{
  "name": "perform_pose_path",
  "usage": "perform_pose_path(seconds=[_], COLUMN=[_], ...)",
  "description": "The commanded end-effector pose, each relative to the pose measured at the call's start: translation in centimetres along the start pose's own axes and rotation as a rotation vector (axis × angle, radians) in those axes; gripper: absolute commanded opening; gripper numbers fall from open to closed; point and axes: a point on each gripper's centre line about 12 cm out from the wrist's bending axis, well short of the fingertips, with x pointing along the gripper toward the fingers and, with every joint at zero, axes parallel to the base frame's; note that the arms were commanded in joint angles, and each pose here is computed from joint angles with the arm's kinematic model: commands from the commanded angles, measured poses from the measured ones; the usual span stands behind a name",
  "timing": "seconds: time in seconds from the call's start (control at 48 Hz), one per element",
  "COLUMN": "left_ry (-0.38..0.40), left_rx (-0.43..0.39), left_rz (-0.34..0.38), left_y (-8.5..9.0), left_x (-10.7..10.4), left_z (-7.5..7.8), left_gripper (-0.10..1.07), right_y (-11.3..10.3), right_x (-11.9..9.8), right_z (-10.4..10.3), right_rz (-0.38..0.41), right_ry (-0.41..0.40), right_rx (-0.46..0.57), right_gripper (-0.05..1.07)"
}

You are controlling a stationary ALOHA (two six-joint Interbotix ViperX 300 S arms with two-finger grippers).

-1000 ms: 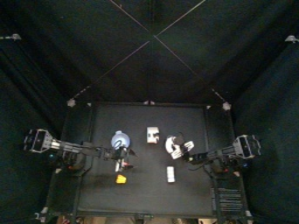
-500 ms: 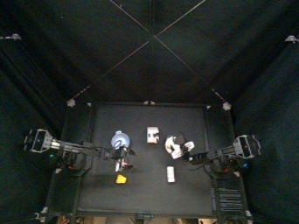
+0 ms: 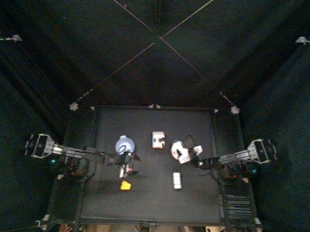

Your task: Put rice in pot

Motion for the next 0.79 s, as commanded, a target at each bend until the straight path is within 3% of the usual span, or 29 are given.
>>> perform_pose_path(seconds=[0.0, 0.771], left_ry=[-0.026, -0.021], left_rx=[0.001, 0.0], left_rz=[-0.001, -0.001], left_y=[0.02, 0.02], left_x=[0.0, -0.01], left_z=[0.7, 0.54], left_gripper=[0.96, 0.96], right_y=[0.39, 0.78], right_x=[-0.67, -0.81], right_z=[0.75, 0.81], right_rz=[0.025, 0.049], right_ry=[-0.02, -0.015], right_rx=[0.015, 0.017], right_gripper=[1.02, 1.02])
